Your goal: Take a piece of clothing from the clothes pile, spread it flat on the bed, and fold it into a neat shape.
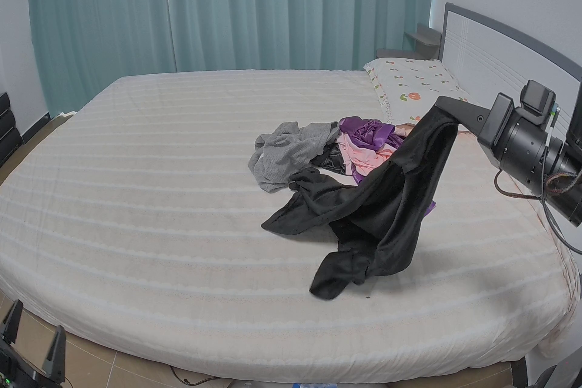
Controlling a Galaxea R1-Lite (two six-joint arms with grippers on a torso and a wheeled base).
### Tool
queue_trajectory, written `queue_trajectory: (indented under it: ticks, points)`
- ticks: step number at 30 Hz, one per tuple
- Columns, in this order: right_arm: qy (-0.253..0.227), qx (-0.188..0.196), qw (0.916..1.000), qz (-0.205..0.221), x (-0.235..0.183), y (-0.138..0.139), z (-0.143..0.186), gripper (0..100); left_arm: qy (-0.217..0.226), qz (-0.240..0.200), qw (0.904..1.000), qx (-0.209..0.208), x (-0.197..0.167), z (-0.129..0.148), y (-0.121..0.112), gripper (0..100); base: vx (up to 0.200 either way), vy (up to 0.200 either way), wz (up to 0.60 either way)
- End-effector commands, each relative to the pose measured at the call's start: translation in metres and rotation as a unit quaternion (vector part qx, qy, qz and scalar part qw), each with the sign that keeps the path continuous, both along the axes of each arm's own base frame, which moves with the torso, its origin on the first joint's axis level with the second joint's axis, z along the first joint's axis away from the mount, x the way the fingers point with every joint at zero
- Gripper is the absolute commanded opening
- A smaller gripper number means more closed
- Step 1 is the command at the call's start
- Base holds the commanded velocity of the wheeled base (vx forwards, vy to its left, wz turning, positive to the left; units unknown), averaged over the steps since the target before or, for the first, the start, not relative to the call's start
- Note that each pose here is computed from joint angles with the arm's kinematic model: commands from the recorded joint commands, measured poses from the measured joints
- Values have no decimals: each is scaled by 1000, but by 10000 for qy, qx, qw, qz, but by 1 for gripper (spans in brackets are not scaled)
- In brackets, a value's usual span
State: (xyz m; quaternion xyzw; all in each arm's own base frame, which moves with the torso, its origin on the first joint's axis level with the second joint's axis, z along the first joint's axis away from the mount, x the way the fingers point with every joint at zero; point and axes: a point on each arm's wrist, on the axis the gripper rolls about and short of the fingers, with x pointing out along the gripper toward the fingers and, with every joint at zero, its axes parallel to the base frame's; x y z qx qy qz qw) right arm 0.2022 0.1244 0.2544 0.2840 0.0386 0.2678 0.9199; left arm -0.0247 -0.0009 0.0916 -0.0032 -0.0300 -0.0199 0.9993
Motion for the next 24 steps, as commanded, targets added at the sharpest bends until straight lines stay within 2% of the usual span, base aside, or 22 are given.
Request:
queue_trajectory:
  ticks: [1, 2, 3, 5, 8, 11, 13, 17, 22, 23, 24]
  points:
    - [-233, 16, 9997, 84, -8, -4, 10, 0, -206, -683, 9973, -162, 5, 66, -2, 100, 0, 0, 0]
    - [-233, 16, 9997, 84, -8, -4, 10, 0, -206, -683, 9973, -162, 5, 66, -2, 100, 0, 0, 0]
    - [-233, 16, 9997, 84, -8, -4, 10, 0, 479, -687, 9962, -223, 22, 63, -3, 100, 0, 0, 0]
    - [-266, 36, 9996, 83, -8, -4, 12, 0, 943, -683, 9929, -229, 37, 62, -3, 100, 0, 0, 0]
    - [-341, 77, 9993, 143, -11, -2, 17, 0, 1122, -780, 9904, -184, 47, 66, -4, 100, 0, 0, 0]
    - [-366, 95, 9991, 211, -10, 2, 20, 0, 1727, -1116, 9786, 109, 73, 66, -7, 100, 0, 0, 0]
    - [-370, 89, 9990, 226, -10, 3, 20, 0, 1936, -1241, 9731, 164, 83, 64, -9, 100, 0, 0, 0]
    - [-298, 46, 9992, 250, -9, 6, 16, 0, 2764, -1576, 9477, 253, 119, 53, -20, 100, 0, 0, 0]
    - [-253, 16, 9994, 220, -4, 7, 14, 0, 3286, -1745, 9277, 307, 164, 39, -33, 100, 0, 0, 0]
    - [-253, 16, 9994, 220, -4, 7, 14, 0, 3286, -1745, 9277, 307, 164, 39, -33, 100, 0, 0, 0]
    - [-240, 8, 9995, 220, -3, 8, 13, 0, 3373, -1818, 9232, 302, 185, 30, -42, 100, 0, 0, 0]
